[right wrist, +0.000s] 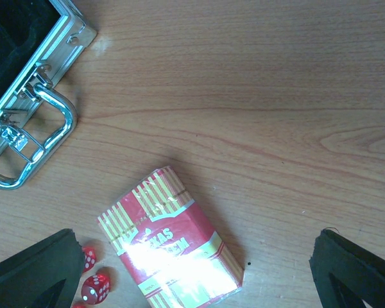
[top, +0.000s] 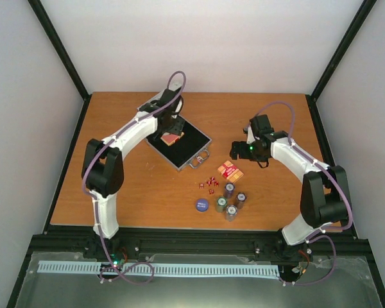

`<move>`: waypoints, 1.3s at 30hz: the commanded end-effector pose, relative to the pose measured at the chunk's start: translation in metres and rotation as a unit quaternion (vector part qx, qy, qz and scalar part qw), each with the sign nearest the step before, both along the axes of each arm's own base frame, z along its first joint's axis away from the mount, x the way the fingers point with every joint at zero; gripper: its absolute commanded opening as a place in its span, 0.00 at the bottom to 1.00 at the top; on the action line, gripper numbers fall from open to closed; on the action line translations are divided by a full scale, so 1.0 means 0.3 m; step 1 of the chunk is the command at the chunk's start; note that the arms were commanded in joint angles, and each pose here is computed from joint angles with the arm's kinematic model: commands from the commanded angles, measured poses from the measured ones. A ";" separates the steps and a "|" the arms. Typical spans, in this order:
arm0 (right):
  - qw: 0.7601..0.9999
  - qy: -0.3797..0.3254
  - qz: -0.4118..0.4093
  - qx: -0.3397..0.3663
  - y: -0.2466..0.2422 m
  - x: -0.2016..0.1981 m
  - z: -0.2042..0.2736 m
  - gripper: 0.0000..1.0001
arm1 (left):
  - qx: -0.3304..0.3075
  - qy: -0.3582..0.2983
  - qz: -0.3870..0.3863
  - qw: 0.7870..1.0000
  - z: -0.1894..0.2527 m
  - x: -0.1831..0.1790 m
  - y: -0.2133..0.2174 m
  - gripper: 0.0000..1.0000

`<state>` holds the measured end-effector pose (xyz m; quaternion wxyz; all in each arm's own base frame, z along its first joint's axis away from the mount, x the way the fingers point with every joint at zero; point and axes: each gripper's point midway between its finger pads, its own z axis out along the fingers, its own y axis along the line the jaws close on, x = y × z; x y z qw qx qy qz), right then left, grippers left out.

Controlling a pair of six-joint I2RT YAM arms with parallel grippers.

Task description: Pack up texas hold em set

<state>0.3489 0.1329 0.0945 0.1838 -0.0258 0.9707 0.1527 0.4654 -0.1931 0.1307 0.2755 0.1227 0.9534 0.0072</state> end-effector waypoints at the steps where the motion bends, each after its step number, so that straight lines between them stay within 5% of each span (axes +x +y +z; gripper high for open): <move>1: 1.000 -0.012 0.003 0.009 0.013 -0.011 0.027 0.97 | -0.044 0.000 -0.061 0.997 0.056 -0.025 -0.060 0.74; 10: 1.000 0.003 0.000 -0.017 -0.017 -0.024 0.018 0.97 | -0.119 0.053 -0.162 0.978 0.065 -0.178 -0.151 0.84; 14: 1.000 0.013 0.007 -0.019 -0.018 -0.053 0.001 0.97 | -0.116 0.046 -0.180 0.976 0.083 -0.246 -0.136 0.99; 39: 0.977 0.069 0.171 -0.109 0.068 -0.110 -0.155 1.00 | -0.091 0.043 -0.155 0.983 0.166 -0.356 -0.088 1.00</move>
